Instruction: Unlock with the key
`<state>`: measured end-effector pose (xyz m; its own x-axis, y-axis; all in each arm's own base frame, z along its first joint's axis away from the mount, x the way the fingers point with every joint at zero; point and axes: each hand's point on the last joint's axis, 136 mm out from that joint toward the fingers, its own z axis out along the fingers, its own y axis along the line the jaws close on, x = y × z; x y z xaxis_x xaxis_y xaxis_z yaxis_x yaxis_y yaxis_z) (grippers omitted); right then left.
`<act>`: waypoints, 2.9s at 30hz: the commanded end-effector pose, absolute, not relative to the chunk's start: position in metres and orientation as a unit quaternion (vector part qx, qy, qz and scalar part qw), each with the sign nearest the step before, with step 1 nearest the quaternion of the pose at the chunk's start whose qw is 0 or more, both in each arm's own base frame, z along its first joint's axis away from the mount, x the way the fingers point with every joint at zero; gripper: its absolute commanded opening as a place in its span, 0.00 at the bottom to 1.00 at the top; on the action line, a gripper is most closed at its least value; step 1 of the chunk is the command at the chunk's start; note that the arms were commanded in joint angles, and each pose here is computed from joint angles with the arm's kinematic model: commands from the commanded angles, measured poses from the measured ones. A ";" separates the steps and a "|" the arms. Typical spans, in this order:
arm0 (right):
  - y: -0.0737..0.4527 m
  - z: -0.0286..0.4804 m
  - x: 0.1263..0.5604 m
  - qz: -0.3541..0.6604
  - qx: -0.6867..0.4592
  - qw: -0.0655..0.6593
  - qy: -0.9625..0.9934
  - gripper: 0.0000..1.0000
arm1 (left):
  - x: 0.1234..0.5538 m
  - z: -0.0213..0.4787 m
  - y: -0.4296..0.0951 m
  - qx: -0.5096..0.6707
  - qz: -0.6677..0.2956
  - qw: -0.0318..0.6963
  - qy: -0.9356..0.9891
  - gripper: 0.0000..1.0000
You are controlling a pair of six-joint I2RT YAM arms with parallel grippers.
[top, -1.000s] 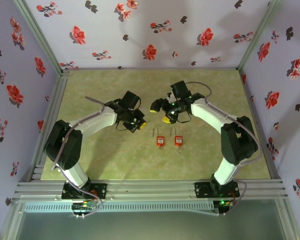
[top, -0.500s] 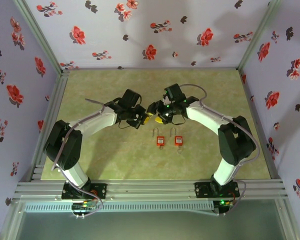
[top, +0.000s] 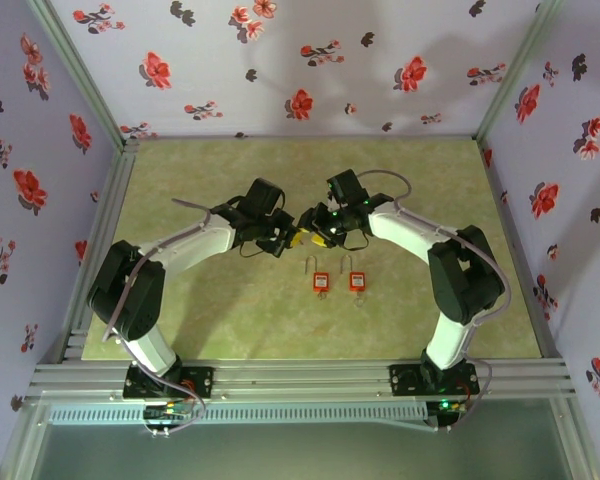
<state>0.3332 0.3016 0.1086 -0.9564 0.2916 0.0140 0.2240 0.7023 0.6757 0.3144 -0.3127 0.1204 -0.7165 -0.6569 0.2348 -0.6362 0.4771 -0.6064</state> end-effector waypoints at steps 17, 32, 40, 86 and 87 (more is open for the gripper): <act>0.291 0.144 0.374 0.516 0.325 0.008 0.793 0.76 | 0.370 0.203 -0.348 -0.301 -0.532 0.164 0.774 0.00; 0.276 0.195 0.414 0.615 0.370 0.025 0.696 0.76 | 0.378 0.233 -0.368 -0.238 -0.602 0.201 0.735 0.00; 0.279 0.203 0.417 0.648 0.379 0.008 0.660 0.73 | 0.377 0.232 -0.378 -0.217 -0.609 0.200 0.736 0.00; 0.265 0.207 0.413 0.633 0.359 0.039 0.685 0.00 | 0.340 0.222 -0.375 -0.137 -0.606 0.204 0.756 0.00; 0.264 0.208 0.413 0.630 0.359 0.042 0.687 0.00 | 0.340 0.221 -0.374 -0.139 -0.607 0.205 0.755 0.00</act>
